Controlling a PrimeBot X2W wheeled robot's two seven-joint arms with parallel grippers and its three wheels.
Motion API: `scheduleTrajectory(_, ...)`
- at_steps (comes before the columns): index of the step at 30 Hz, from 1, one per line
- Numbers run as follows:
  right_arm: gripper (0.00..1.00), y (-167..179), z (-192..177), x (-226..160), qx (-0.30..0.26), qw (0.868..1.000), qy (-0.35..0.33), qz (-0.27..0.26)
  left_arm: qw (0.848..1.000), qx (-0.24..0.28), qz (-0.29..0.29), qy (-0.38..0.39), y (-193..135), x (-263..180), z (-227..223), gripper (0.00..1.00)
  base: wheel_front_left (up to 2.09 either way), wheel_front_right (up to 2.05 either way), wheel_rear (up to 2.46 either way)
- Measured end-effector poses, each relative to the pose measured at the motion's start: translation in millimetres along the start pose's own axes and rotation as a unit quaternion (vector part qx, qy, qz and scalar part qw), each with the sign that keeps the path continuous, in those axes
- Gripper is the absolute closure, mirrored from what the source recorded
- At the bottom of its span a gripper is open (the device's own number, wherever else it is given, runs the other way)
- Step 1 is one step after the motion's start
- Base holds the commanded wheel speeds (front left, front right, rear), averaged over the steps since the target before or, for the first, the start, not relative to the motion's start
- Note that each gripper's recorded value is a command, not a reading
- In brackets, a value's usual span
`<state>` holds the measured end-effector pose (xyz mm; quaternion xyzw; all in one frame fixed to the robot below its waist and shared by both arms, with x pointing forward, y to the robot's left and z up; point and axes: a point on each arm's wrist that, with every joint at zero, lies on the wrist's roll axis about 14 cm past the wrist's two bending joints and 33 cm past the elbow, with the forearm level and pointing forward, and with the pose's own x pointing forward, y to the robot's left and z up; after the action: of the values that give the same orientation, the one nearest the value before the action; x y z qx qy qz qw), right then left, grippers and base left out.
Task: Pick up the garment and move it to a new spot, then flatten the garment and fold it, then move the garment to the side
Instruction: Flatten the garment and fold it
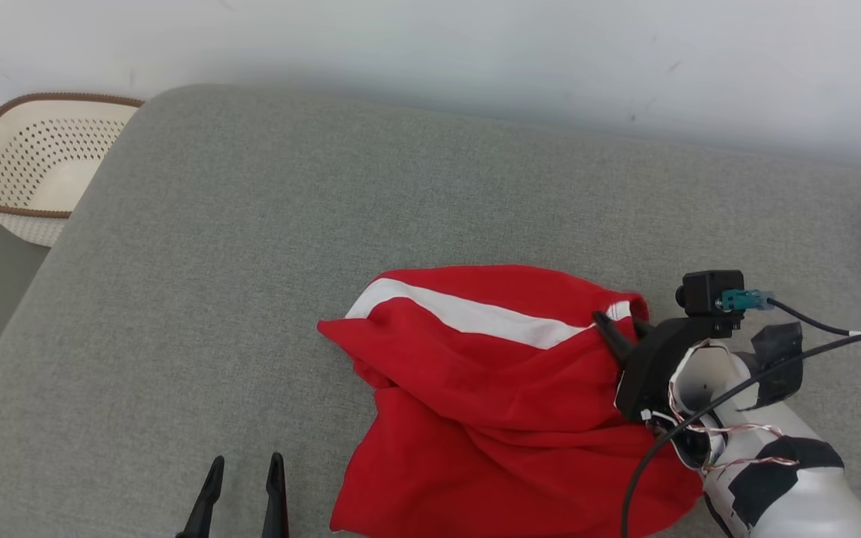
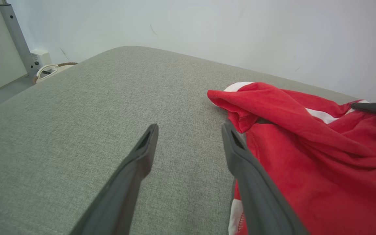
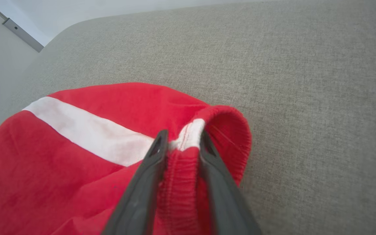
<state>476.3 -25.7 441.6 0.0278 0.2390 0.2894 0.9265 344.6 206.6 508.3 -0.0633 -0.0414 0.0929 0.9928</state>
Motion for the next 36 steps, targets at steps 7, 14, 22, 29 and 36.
scheduleTrajectory(7, 1.0, -9.8, 30.0, 10.7, 0.012, 0.999, -0.041, -0.007, 1.0, 0.002, 0.002, 0.003, -0.3, 4.8, -2.1, 0.0, 0.0, 0.0, 0.0)
scheduleTrajectory(14, 1.0, -34.2, 83.1, 12.4, 0.059, 0.992, -0.108, -0.031, 1.0, -0.002, -0.006, 0.007, -4.7, 12.1, -5.5, 0.0, 0.0, 0.0, 0.0)
scheduleTrajectory(22, 1.0, -70.0, 120.0, 19.2, 0.057, 0.984, -0.152, -0.074, 1.0, -0.008, -0.009, 0.018, -9.4, 14.7, -12.5, 0.0, 0.0, 0.0, 0.0)
scheduleTrajectory(29, 0.0, -69.0, 92.0, 31.7, 0.043, 0.992, -0.087, -0.078, 1.0, -0.006, 0.001, 0.019, -3.9, 15.1, -13.0, 0.0, 0.0, 0.0, 0.0)
scheduleTrajectory(36, 0.0, -60.1, 63.9, 19.4, 0.013, 0.997, -0.042, -0.068, 1.0, -0.007, -0.006, 0.011, -7.0, 14.9, -7.9, 0.0, 0.0, 0.0, 0.0)
